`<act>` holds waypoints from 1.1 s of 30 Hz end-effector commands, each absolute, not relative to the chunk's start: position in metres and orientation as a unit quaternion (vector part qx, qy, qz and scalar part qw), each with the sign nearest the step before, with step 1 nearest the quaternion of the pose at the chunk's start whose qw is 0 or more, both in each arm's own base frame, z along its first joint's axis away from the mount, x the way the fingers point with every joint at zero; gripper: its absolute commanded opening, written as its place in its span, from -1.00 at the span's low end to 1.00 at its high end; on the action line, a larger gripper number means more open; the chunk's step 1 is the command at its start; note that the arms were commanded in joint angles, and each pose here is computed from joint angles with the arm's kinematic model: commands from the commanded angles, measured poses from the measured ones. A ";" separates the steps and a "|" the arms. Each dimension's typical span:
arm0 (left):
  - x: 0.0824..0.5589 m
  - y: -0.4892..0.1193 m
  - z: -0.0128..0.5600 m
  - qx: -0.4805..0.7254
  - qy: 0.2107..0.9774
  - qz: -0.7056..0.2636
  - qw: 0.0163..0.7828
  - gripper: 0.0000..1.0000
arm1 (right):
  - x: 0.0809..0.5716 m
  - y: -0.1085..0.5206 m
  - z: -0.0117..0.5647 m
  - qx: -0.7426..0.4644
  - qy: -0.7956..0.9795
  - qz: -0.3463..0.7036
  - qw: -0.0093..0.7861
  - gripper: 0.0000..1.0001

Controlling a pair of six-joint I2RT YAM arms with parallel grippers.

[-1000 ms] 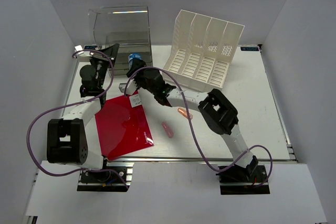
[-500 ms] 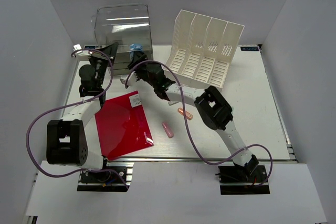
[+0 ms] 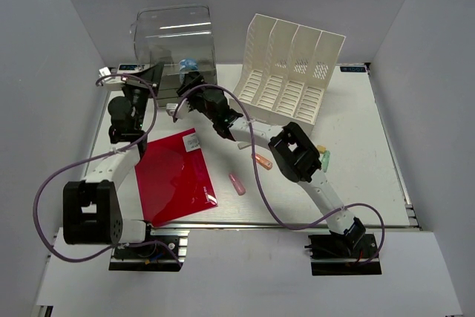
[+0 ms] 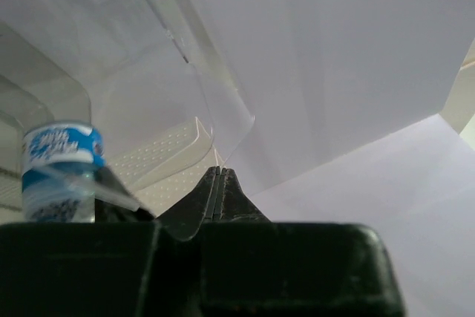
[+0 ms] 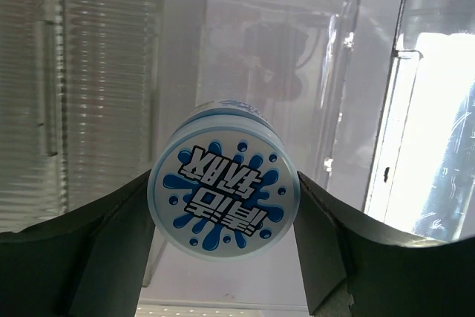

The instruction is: Organize the desk

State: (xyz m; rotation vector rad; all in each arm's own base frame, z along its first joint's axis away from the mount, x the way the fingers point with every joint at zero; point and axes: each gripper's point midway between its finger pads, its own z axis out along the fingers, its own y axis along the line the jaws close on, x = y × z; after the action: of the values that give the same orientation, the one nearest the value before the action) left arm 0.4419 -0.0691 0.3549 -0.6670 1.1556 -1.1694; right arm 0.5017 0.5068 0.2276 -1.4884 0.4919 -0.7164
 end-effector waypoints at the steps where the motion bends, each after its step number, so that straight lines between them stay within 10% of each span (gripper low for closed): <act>1: 0.425 -0.056 0.358 -0.315 0.499 -0.494 0.639 -0.85 | 0.503 0.489 0.329 -0.551 0.192 -0.364 0.726 -1.00; 9: 0.434 -0.048 0.294 -0.378 0.540 -0.473 0.584 -0.30 | 0.505 0.479 0.334 -0.542 0.194 -0.369 0.730 -1.00; 21: 0.435 -0.050 0.264 -0.375 0.550 -0.476 0.575 -0.82 | 0.504 0.473 0.346 -0.533 0.199 -0.366 0.736 -1.00; 33: 0.505 -0.034 0.252 -0.366 0.562 -0.438 0.599 -0.76 | 0.500 0.466 0.349 -0.536 0.202 -0.362 0.736 -1.00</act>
State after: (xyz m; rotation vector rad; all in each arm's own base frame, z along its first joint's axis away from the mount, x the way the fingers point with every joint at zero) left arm 0.4929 -0.0426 0.2142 -0.9375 1.3754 -1.0430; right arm 0.5162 0.4910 0.2300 -1.4521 0.5252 -0.7298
